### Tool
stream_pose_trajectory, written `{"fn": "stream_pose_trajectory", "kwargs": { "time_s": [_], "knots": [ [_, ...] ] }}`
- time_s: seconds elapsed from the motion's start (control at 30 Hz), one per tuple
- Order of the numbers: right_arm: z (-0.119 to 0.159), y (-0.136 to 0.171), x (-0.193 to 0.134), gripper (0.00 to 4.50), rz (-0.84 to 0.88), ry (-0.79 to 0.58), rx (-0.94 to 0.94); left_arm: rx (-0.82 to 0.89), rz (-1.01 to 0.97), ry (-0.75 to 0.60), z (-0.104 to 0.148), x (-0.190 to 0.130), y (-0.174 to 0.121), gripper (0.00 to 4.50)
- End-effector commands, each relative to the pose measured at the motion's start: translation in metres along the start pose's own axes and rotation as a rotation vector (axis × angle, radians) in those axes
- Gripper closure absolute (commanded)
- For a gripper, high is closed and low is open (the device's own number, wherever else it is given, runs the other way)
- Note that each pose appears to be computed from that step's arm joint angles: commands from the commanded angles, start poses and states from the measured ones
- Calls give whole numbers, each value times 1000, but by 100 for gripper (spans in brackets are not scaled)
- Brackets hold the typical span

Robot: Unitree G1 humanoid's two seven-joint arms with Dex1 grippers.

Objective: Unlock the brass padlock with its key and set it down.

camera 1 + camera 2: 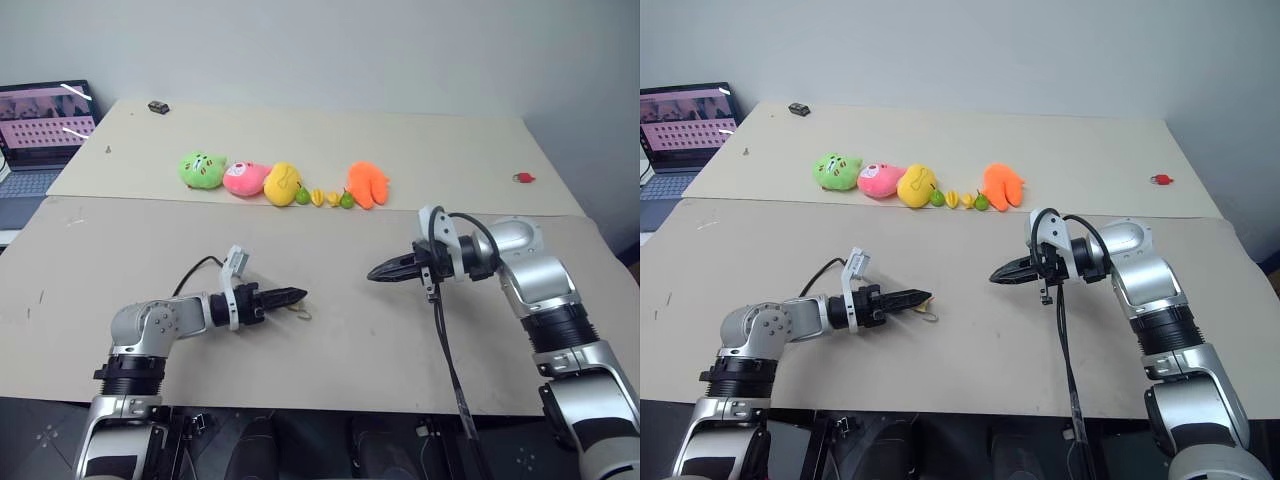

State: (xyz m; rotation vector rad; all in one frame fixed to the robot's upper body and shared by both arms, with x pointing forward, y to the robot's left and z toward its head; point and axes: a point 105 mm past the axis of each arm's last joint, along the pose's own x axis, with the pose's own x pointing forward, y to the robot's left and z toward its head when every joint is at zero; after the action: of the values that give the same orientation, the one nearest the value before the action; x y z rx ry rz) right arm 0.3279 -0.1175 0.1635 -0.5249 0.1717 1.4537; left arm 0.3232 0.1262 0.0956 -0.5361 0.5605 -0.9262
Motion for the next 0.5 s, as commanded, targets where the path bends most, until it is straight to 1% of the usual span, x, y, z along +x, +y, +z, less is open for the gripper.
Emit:
{"fn": "stream_pose_trajectory", "kwargs": {
  "time_s": [0.03, 0.1, 0.2, 0.27, 0.33, 0.4, 0.5],
  "knots": [
    [6, -2, -5, 450, -17, -38, 0, 379, 203, -117, 40, -14, 12, 167],
    [5, -4, -7, 450, -27, -38, 10, 426, 252, -190, 55, -26, 12, 167],
    [4, -6, -9, 450, -37, -39, 18, 414, 285, -258, 63, -42, 10, 167],
    [5, -13, -12, 450, -88, -60, 18, 421, 365, -314, 69, -60, 14, 167],
    [6, -27, -18, 450, -211, -105, 29, 433, 461, -387, 75, -80, 19, 167],
    [5, -44, -30, 450, -396, -180, 49, 422, 566, -477, 80, -104, 23, 167],
    [-2, -53, -55, 450, -594, -295, 155, 399, 673, -556, 76, -128, 25, 167]
  ]
}}
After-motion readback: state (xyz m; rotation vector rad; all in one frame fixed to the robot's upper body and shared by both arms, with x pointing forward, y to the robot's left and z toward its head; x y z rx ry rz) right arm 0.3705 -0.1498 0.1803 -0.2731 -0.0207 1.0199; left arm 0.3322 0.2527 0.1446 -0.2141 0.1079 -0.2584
